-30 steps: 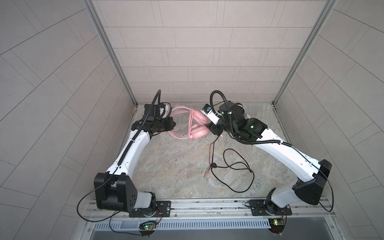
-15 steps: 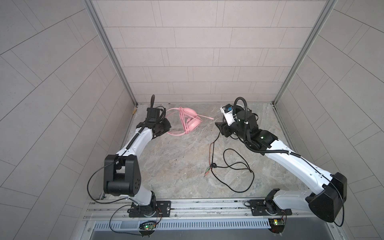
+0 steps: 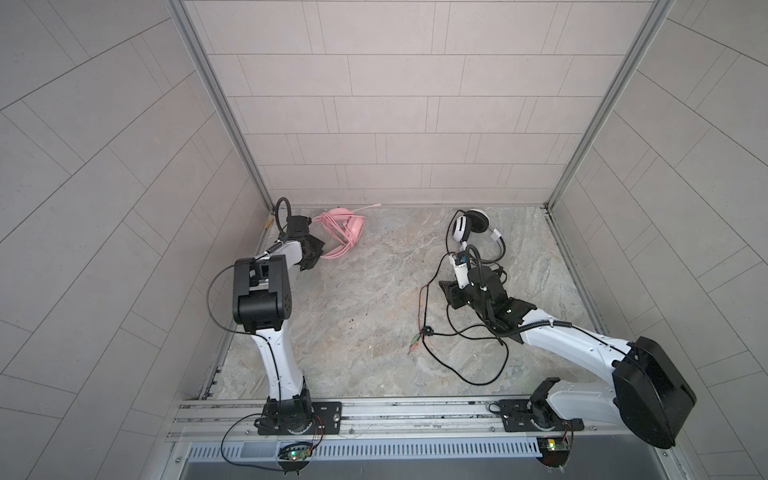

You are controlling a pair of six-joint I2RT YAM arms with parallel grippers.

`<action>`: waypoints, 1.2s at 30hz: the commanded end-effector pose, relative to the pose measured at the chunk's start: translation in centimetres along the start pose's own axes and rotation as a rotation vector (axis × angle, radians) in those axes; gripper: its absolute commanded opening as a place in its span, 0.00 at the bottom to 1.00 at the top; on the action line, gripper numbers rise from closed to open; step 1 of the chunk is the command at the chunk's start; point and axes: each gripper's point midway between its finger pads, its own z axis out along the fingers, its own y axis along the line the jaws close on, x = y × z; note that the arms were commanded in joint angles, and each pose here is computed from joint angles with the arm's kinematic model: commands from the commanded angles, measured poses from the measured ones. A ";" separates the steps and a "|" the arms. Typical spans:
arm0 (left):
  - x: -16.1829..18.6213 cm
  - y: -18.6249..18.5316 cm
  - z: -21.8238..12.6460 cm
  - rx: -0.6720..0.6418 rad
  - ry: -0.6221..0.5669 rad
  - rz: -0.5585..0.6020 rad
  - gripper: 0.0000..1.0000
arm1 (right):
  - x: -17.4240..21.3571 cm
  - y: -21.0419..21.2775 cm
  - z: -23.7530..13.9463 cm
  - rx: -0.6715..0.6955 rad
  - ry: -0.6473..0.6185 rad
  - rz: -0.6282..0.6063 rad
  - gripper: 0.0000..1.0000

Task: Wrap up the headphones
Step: 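Set the wrapped headset on the table with the left gripper while the right arm withdraws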

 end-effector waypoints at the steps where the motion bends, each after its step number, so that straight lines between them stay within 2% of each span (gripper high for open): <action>1: -3.2 -3.1 -0.2 0.075 -0.057 -0.072 0.00 | -1.1 -0.3 0.1 0.017 -0.091 0.056 0.57; 9: -2.0 -2.6 3.0 0.076 0.021 -0.092 0.12 | -0.2 -1.1 0.5 0.056 -0.081 0.056 0.57; 12: -1.3 -2.3 2.9 0.088 0.031 -0.087 0.30 | 0.1 -1.3 0.8 0.070 -0.075 0.055 0.57; 15: -1.1 -2.2 1.8 0.103 0.024 -0.063 0.61 | 0.5 -1.5 1.1 0.080 -0.067 0.053 0.58; 18: -0.3 -1.0 0.3 0.089 0.020 -0.037 0.83 | 0.7 -1.5 1.5 0.084 -0.061 0.050 0.57; 25: 0.9 2.1 -4.5 0.069 -0.019 0.033 1.00 | 1.5 -2.0 2.3 0.118 -0.048 0.036 0.57; 28: 0.9 2.2 -6.8 0.061 -0.026 0.087 1.00 | 1.7 -2.1 2.8 0.128 -0.038 0.029 0.57; 31: 1.5 0.7 -8.9 0.119 0.001 0.139 1.00 | 1.7 -2.4 3.1 0.149 -0.038 0.026 0.57; 36: 2.2 -0.2 -13.3 0.103 0.005 0.308 1.00 | 1.8 -3.3 3.2 0.188 -0.025 0.033 0.57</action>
